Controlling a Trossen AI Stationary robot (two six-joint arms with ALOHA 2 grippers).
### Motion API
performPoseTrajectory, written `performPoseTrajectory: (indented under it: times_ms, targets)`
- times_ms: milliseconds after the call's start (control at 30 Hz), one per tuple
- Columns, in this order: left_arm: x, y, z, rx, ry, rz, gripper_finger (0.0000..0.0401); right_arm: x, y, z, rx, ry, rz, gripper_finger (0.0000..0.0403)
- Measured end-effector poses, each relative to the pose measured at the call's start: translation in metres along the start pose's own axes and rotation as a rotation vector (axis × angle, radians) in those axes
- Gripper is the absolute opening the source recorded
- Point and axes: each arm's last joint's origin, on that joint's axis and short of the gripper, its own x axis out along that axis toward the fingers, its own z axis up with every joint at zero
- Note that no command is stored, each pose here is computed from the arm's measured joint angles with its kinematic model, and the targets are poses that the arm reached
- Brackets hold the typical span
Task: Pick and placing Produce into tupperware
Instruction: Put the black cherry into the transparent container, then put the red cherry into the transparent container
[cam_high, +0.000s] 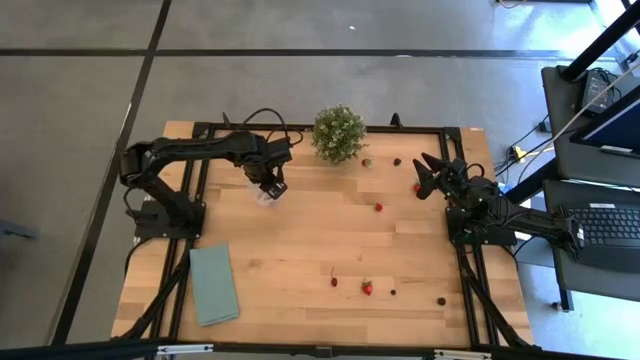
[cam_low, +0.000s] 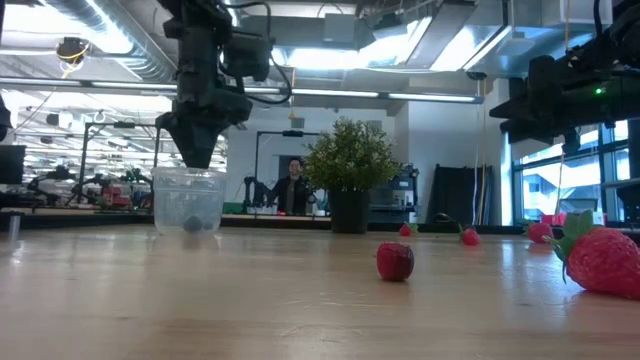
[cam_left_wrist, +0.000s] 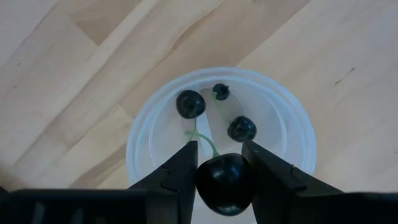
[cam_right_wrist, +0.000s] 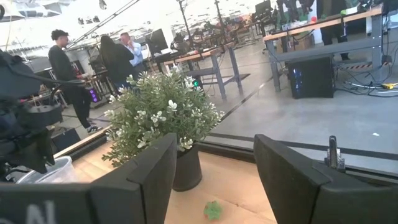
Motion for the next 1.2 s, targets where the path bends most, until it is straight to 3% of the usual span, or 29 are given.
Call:
performPoseTrajectory:
  times_ms: [500,633,967,1200]
  targets:
    - [0.000,0.000,0.000,0.027,0.000,0.004,0.0161,0.000,0.000,0.000,-0.002,0.001,0.000,0.0217]
    - [-0.019,0.000,0.000,0.069,-0.065,-0.017,0.0158,0.000,0.000,0.000,-0.002,0.001,0.000,0.0217]
    - [-0.109,-0.043,-0.012,0.451,-0.596,-0.275,0.0148,0.000,0.000,0.000,-0.005,0.001,-0.001,0.0217]
    - [-0.115,-0.081,-0.038,0.643,-0.680,-0.292,0.0167,0.000,0.000,0.000,-0.005,0.003,-0.002,0.0217]
